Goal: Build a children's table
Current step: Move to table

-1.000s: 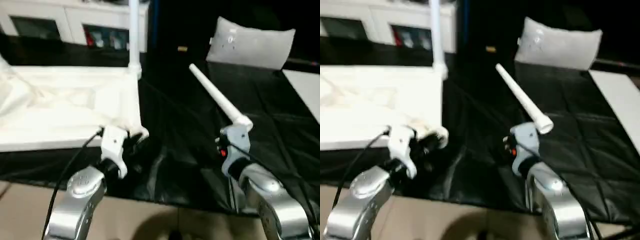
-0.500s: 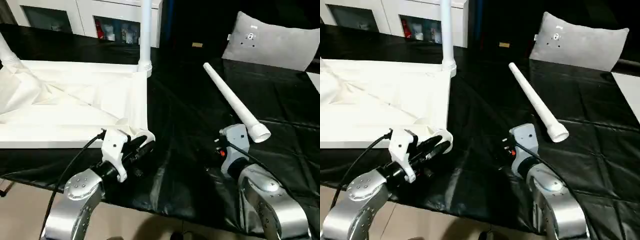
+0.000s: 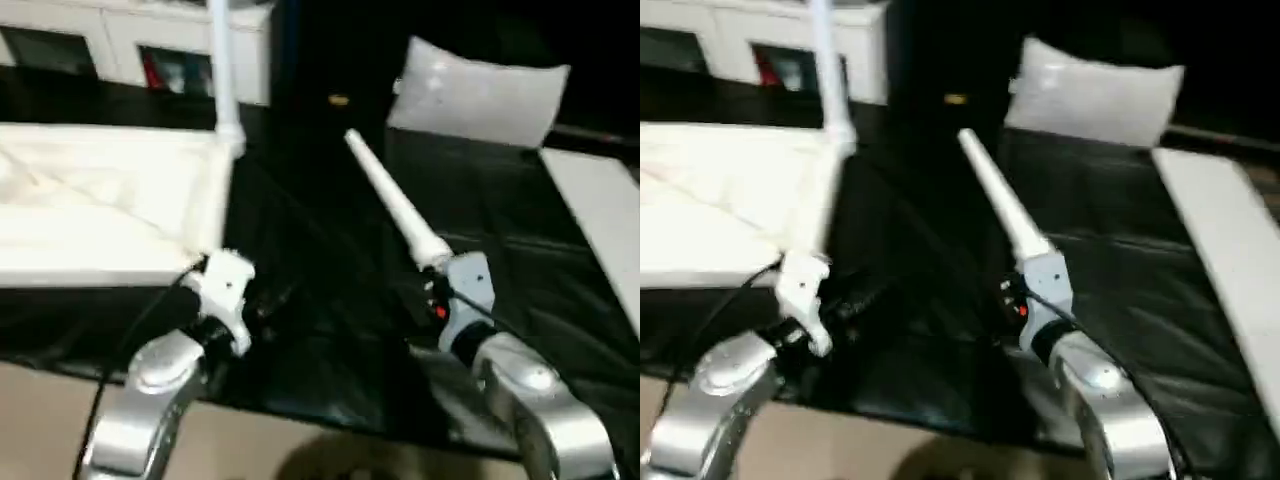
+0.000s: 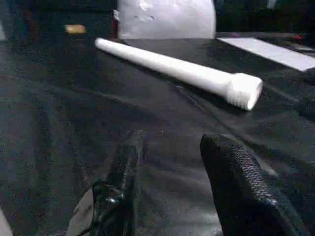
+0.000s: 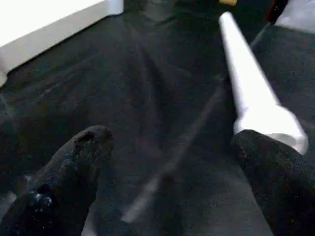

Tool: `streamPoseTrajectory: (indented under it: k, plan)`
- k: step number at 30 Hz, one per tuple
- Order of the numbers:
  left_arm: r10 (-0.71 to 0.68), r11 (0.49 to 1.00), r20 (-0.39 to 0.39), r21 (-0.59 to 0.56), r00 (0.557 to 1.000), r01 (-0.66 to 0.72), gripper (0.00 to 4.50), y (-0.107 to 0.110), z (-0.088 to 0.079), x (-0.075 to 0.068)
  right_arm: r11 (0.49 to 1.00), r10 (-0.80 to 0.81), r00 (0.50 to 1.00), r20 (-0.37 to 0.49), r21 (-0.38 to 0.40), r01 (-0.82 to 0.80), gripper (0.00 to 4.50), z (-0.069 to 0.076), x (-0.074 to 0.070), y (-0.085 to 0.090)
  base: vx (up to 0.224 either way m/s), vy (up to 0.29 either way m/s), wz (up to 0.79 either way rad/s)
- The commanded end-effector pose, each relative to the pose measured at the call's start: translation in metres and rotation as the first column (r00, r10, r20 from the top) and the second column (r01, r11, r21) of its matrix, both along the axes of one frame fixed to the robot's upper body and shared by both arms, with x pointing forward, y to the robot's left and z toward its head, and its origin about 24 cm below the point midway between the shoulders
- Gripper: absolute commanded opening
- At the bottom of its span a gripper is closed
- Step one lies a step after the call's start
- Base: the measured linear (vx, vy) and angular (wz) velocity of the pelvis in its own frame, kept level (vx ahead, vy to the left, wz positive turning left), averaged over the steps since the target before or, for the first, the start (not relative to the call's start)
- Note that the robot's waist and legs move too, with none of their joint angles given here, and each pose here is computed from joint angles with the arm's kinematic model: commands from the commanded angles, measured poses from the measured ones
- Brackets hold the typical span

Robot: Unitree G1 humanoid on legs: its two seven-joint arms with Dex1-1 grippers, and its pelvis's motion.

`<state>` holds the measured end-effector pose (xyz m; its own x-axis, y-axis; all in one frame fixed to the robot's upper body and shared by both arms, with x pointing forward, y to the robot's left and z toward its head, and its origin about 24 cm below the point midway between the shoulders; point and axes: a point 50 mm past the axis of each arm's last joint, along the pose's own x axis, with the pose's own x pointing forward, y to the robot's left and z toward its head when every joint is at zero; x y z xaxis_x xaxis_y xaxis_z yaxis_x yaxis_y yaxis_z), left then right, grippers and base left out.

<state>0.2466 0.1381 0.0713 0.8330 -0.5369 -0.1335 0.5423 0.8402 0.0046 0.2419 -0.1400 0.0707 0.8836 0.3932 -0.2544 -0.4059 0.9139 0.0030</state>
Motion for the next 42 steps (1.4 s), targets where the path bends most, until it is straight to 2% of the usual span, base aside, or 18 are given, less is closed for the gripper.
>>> streamPoseTrajectory:
  k: [1, 4, 13, 21, 42]
  plan:
    - [0.042, 0.999, 0.002, 0.004, 0.999, -0.042, 2.36, -0.0002, 0.0005, 0.0032, 0.999, -0.033, 0.999, 0.011, -0.014, 0.033, 4.5, 0.0032, 0.0004, -0.0048, -0.109, -0.208, -0.21]
    - [0.075, 0.997, 0.013, 0.001, 0.997, -0.075, 2.58, 0.0021, 0.0011, 0.0047, 0.999, -0.048, 0.999, 0.01, -0.02, 0.048, 4.5, 0.0033, 0.0007, -0.0054, -0.116, -0.242, -0.14]
    - [0.111, 0.991, 0.001, -0.076, 0.994, -0.111, 2.58, -0.0047, 0.0062, 0.0077, 0.994, -0.07, 0.997, 0.015, -0.081, 0.071, 4.5, 0.0038, 0.005, -0.0041, -0.064, -0.051, -0.01]
    - [0.092, 0.995, 0.0, -0.049, 0.996, -0.092, 2.58, -0.0043, 0.0047, 0.0065, 0.996, -0.057, 0.998, 0.034, -0.063, 0.059, 4.5, 0.008, 0.0085, -0.0023, -0.005, 0.017, -0.07]
    - [0.056, 0.998, -0.001, -0.003, 0.998, -0.056, 2.58, -0.0047, 0.0028, 0.0032, 0.998, -0.023, 0.999, 0.036, -0.065, 0.025, 4.5, 0.0092, 0.0102, 0.0005, 0.137, 0.035, 0.02]
